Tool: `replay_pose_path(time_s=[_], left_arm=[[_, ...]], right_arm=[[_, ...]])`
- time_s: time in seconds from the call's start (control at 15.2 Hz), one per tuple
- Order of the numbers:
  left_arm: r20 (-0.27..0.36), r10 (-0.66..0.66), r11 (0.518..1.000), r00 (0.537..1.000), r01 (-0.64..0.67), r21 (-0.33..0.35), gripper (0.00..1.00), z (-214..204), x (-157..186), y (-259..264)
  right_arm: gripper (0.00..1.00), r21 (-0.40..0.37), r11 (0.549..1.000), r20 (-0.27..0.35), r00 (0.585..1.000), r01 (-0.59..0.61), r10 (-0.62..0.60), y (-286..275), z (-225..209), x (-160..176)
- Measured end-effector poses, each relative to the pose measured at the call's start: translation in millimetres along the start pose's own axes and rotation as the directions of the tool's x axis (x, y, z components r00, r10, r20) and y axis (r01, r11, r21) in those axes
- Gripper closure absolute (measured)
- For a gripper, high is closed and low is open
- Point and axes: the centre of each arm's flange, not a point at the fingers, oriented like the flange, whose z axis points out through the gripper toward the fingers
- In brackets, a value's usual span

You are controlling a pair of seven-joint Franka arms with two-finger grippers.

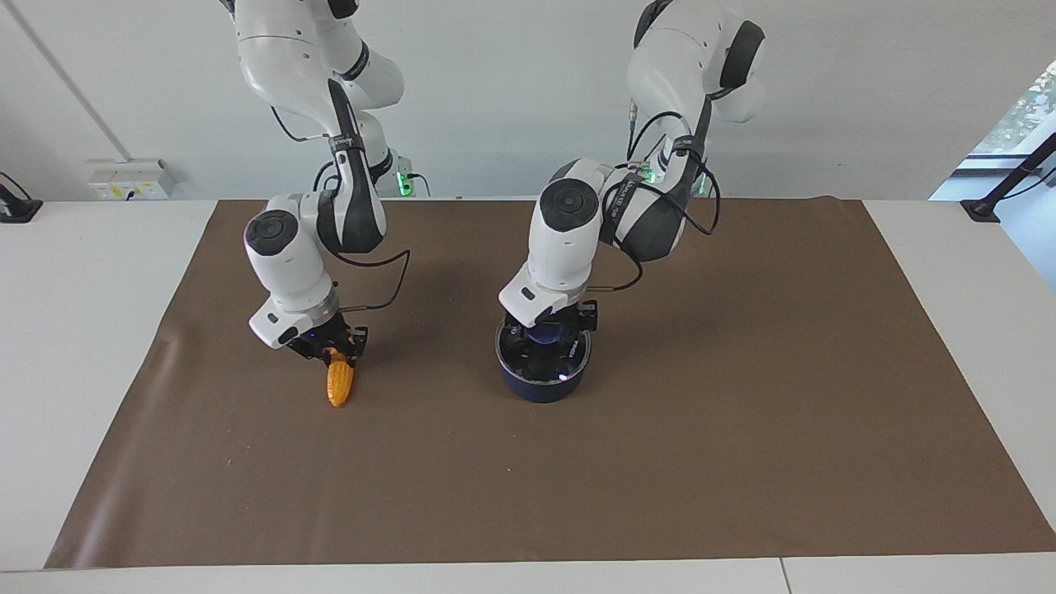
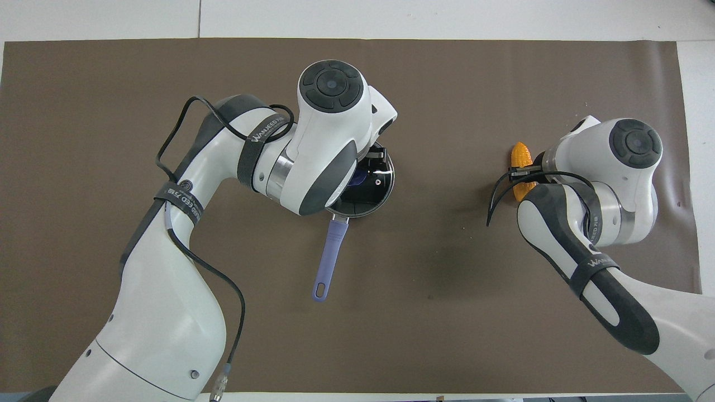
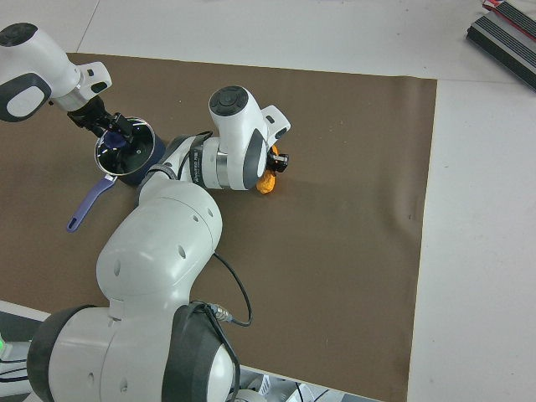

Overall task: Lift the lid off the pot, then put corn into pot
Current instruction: 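Grasp the lid knob with the left gripper while the right gripper grasps the corn, then lift the lid off with the left gripper while the right gripper lifts the corn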

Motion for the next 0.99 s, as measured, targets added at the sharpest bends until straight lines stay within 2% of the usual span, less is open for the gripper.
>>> replay_pose_path(time_s=[0.13, 0.26, 0.53, 0.66, 0.79, 0.99], left_arm=[[-0.001, 0.0, 1.0, 1.0, 0.0, 0.0, 0.0, 0, 0, 0], [-0.003, 0.001, 1.0, 1.0, -0.001, -0.001, 0.0, -1, 0, 0], [-0.013, 0.002, 1.0, 1.0, -0.002, -0.007, 0.02, -7, 1, 2], [-0.013, 0.003, 1.0, 1.0, -0.003, -0.007, 0.07, -6, 1, 3], [-0.011, 0.007, 1.0, 1.0, -0.007, -0.006, 0.18, -5, 0, 5], [-0.011, 0.011, 1.0, 1.0, -0.011, -0.004, 0.24, -4, -1, 7]], right_arm=[[0.61, 0.0, 1.0, 0.004, 1.0, 0.003, -0.003, -1, 0, 0], [0.61, -0.001, 1.0, 0.044, 0.999, 0.008, -0.008, -3, -5, 1], [0.61, -0.001, 1.0, 0.125, 0.992, 0.017, -0.017, -9, -65, 27], [0.61, 0.0, 0.999, 0.137, 0.99, 0.038, -0.038, -23, -92, 35], [0.61, 0.002, 0.998, 0.145, 0.988, 0.058, -0.058, -36, -105, 39], [0.61, 0.001, 0.998, 0.141, 0.988, 0.067, -0.067, -56, -119, 43]])
